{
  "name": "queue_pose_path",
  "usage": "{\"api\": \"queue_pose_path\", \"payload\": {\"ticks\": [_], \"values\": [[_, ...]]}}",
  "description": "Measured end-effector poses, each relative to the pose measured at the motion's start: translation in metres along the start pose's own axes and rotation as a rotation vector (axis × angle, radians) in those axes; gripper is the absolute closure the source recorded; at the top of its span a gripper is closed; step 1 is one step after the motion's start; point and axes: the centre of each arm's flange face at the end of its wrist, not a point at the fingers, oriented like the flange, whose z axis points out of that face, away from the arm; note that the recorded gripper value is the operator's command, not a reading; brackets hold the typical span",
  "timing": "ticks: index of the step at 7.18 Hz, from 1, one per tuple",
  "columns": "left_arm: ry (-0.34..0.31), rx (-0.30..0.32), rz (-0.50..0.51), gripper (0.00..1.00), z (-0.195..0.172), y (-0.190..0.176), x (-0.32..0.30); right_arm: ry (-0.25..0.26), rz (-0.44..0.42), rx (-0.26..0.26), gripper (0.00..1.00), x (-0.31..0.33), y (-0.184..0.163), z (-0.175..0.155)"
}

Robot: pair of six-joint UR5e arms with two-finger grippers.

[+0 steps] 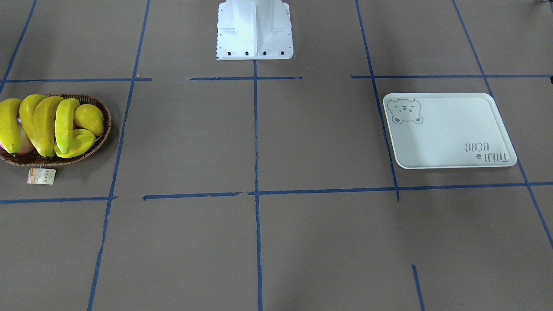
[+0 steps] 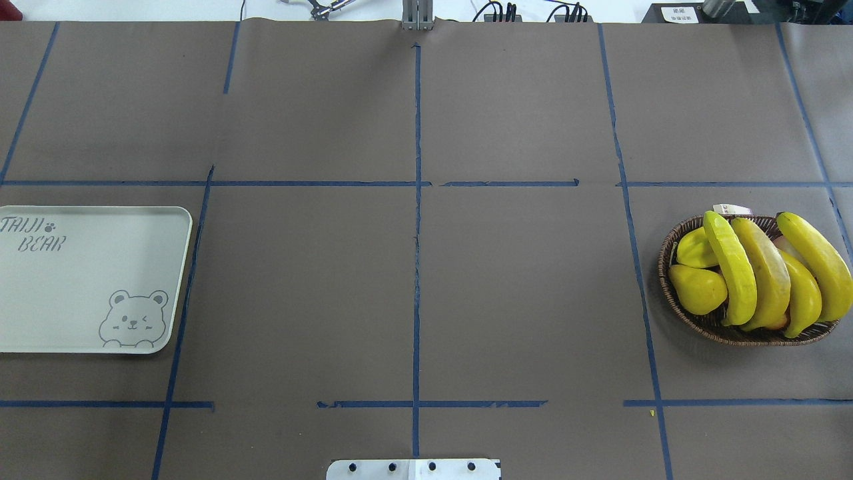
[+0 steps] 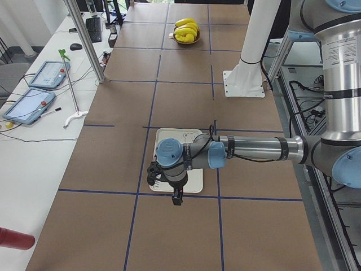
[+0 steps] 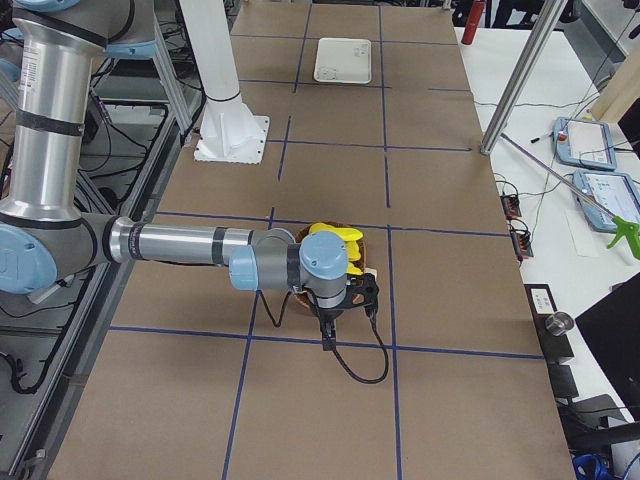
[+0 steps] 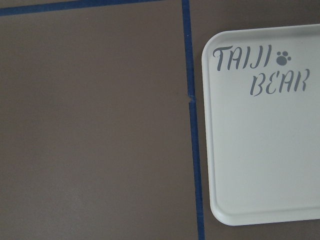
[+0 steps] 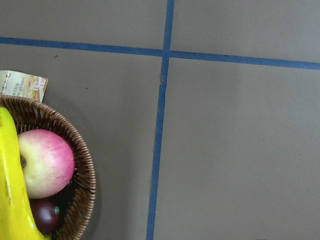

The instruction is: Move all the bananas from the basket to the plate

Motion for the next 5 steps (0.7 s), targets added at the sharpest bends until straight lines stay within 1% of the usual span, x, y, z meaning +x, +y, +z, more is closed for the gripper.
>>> {"api": "queue_pose_path", "payload": {"ticks": [2,3,4,5], "values": [[0.0,-0.002,0.002,0.0,0.001,-0.001,0.001,-0.016,-0.006,0.006,0.0,-0.004,-0.002,-0.002],[0.0,-0.003,0.002,0.0,0.001,-0.001,0.001,-0.039,-0.029,0.028,0.0,-0.01,-0.005,-0.006],[0.0,-0.004,0.002,0.0,0.002,-0.001,0.001,-0.069,-0.074,0.067,0.0,-0.02,-0.009,-0.01],[0.0,-0.005,0.001,0.0,0.002,-0.001,0.0,-0.095,-0.143,0.1,0.01,-0.035,-0.013,-0.009]]}}
